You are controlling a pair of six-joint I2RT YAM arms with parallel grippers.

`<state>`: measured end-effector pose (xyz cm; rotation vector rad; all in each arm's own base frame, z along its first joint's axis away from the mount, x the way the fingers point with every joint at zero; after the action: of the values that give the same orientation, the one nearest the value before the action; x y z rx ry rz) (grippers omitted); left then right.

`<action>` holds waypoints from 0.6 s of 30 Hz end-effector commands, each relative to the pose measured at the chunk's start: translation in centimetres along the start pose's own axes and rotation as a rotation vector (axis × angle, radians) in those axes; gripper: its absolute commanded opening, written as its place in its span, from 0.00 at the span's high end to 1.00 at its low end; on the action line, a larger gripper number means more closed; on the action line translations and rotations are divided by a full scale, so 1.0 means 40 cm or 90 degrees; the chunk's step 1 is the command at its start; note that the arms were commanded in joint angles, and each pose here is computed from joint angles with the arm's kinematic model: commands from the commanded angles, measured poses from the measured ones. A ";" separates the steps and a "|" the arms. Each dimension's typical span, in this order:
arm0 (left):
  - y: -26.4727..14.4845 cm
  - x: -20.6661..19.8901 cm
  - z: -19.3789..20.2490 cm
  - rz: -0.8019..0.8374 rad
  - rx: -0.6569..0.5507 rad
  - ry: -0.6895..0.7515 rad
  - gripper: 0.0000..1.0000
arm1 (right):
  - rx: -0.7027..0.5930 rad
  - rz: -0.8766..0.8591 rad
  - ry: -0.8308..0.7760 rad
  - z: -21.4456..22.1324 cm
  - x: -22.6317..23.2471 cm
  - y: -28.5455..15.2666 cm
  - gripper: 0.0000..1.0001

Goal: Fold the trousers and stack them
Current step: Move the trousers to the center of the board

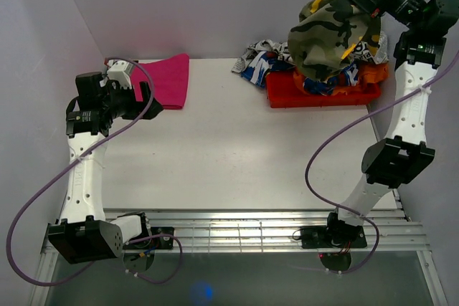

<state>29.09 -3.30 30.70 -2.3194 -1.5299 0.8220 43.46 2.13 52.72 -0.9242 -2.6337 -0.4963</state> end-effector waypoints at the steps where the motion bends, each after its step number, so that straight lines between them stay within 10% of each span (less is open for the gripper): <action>1: -0.027 -0.017 -0.027 -0.011 -0.021 -0.014 0.02 | -0.118 -0.115 -0.238 -0.175 0.345 -0.059 0.92; 10: -0.050 -0.021 -0.050 -0.030 -0.045 -0.013 0.02 | -0.160 -0.143 -0.307 -0.197 0.527 -0.121 0.92; 18: -0.075 -0.030 -0.061 -0.036 -0.058 0.009 0.02 | -0.097 -0.031 -0.342 0.009 0.548 -0.230 0.92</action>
<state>28.79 -2.86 32.61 -2.2990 -1.6258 0.8089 23.03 7.44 60.53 -1.0068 -3.0588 -0.5647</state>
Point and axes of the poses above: each gripper's point midway between its finger pads, its own y axis out along the fingers, its own x axis along the line the jaws close on, z = x × y, the point moved 4 cm from there along -y, back along the fingers, and after that the axes turned 3 degrees about -y, right-handed, at the moved point
